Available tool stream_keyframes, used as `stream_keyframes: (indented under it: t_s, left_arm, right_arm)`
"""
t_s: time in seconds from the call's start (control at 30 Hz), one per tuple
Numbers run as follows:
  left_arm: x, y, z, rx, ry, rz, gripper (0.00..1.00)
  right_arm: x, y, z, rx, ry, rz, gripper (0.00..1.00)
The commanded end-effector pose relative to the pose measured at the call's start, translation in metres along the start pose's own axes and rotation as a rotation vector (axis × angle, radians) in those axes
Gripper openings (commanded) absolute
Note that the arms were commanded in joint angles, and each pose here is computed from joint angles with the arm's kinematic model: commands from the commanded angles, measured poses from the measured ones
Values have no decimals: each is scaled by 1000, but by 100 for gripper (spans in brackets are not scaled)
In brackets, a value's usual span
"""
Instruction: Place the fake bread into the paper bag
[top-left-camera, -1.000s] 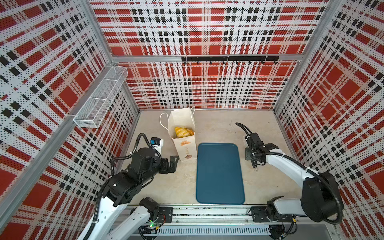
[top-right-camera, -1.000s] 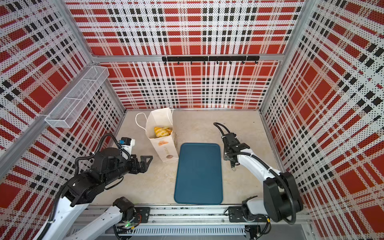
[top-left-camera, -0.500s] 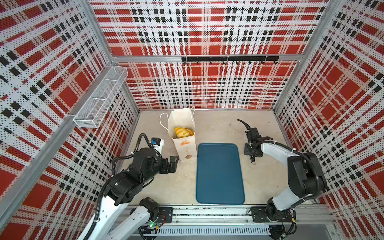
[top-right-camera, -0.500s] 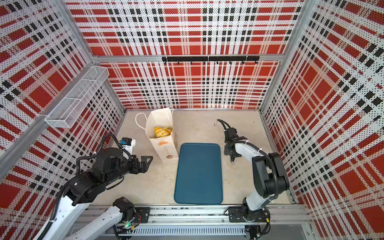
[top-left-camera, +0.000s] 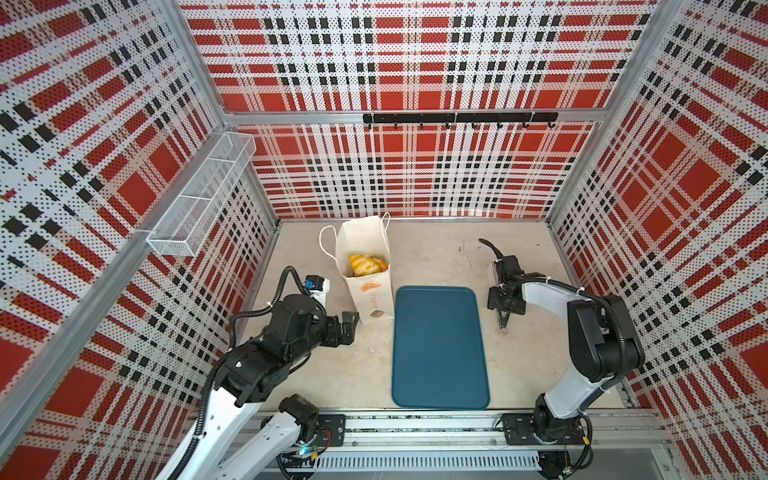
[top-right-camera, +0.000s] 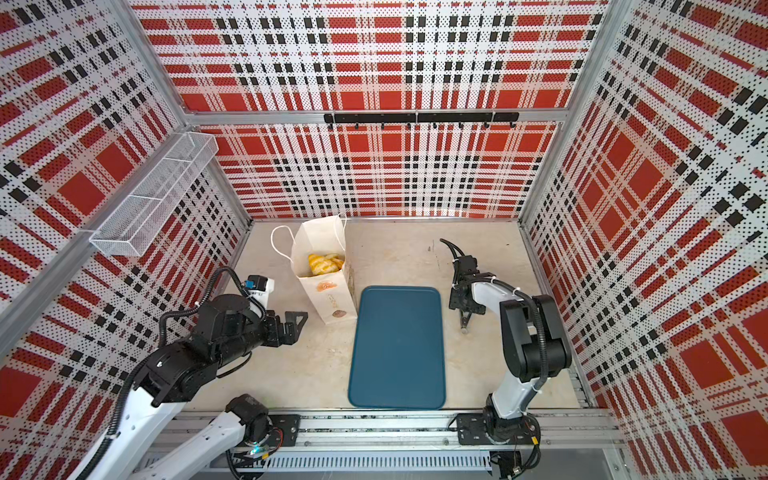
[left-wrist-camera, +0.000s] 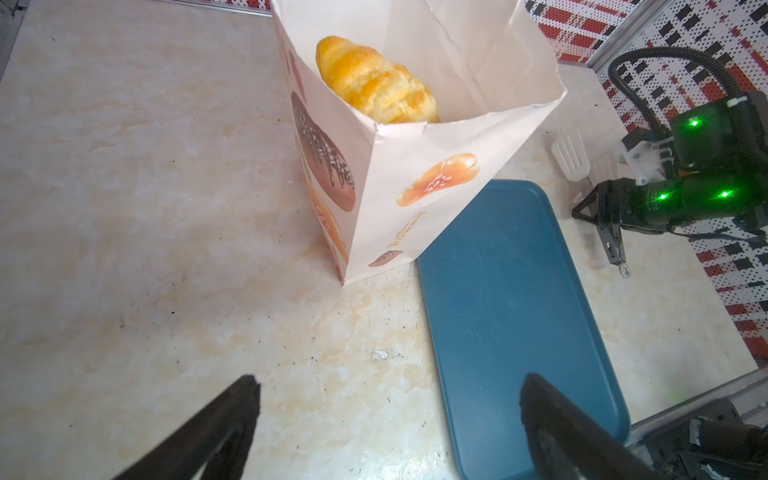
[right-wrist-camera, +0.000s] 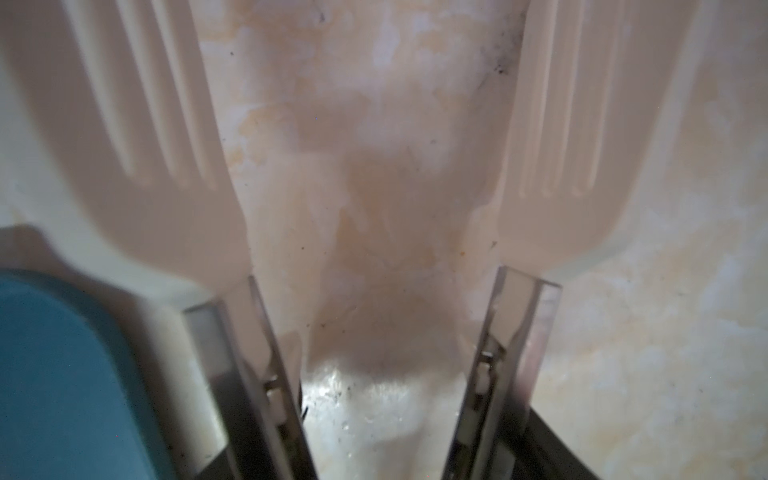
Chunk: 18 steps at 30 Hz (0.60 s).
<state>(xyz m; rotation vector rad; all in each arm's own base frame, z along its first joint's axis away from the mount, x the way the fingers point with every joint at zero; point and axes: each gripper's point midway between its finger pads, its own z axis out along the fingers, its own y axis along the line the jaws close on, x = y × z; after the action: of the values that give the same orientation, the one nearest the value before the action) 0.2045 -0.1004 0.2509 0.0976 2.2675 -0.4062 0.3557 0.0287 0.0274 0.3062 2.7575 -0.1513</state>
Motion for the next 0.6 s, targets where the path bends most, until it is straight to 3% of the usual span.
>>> stream_keyframes:
  t_s: [0.0, 0.17, 0.3, 0.43, 0.57]
  left_arm:
    - [-3, 5, 5, -23, -20, -10, 99]
    - [-2, 9, 9, -40, -19, -11, 99]
    - [-2, 13, 11, -55, -18, -17, 100]
    - [-4, 20, 12, -88, -37, -26, 99]
    - [-9, 37, 16, -175, -81, -48, 99]
  right_arm:
    - [-8, 3, 0, -22, -36, 6, 73]
    - [-8, 3, 0, -21, -35, 5, 81]
    - [-6, 1, 0, -17, -34, 10, 97]
    - [-5, 1, -10, -42, -75, 23, 100]
    - [-6, 8, -37, -103, -204, -3, 100]
